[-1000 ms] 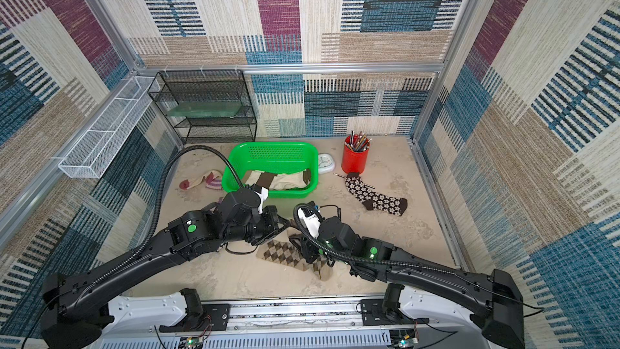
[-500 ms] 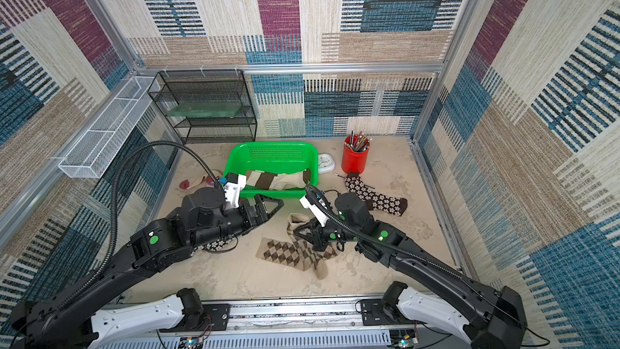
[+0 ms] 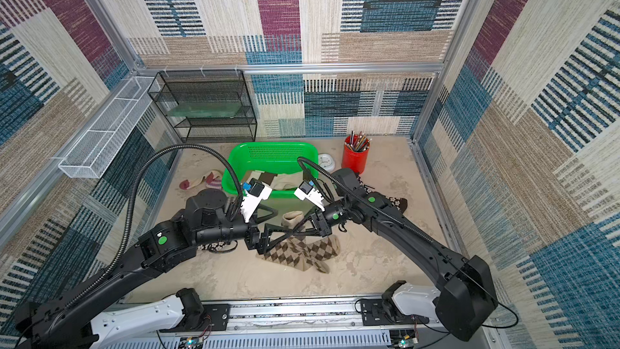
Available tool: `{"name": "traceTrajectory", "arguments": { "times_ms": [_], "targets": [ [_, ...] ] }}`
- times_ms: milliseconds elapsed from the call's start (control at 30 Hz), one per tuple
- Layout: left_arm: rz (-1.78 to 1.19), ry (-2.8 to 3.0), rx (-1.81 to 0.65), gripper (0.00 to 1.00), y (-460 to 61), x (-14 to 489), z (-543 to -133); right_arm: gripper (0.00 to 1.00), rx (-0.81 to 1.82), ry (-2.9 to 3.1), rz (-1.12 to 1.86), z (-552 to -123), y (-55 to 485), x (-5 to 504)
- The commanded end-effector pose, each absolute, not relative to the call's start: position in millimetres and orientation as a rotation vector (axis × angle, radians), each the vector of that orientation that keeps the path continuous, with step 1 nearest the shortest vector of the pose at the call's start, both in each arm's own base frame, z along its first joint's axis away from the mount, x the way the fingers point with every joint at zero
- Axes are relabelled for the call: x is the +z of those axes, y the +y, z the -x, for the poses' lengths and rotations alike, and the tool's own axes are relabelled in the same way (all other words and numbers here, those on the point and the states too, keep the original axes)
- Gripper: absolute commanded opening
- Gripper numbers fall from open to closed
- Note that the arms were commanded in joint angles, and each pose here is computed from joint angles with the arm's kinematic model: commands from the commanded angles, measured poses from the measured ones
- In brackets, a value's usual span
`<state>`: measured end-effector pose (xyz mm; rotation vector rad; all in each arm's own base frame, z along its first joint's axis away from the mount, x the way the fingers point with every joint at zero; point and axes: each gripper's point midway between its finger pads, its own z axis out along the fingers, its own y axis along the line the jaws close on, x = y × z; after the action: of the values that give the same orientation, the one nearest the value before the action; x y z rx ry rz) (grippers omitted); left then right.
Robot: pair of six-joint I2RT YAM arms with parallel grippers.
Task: Place the socks together as a pair
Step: Flatten out the sock.
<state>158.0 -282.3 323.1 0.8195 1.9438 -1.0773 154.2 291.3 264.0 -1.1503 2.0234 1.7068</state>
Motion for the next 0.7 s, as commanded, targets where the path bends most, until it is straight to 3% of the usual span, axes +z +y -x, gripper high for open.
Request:
{"name": "traceTrajectory", "arguments": {
  "times_ms": [0, 467, 600, 667],
  "targets": [
    [-0.936, 1.805, -1.038, 0.99, -277.3, 331.1, -156.4, 0.17, 1.777, 1.960, 1.202, -147.4, 291.1, 273.3],
    [-0.999, 1.865, -1.169, 0.99, -283.8, 307.9, -171.7, 0.18, 1.815, 1.975, 1.237, -148.8, 301.4, 271.5],
    [-1.028, 1.895, -1.227, 0.91, -295.5, 299.8, -174.0, 0.17, 1.802, 1.984, 1.239, -150.1, 303.1, 269.0],
    [-1.027, 1.907, -1.277, 0.72, -302.0, 295.3, -174.9, 0.17, 1.783, 1.997, 1.233, -152.6, 303.3, 266.7]
  ]
}}
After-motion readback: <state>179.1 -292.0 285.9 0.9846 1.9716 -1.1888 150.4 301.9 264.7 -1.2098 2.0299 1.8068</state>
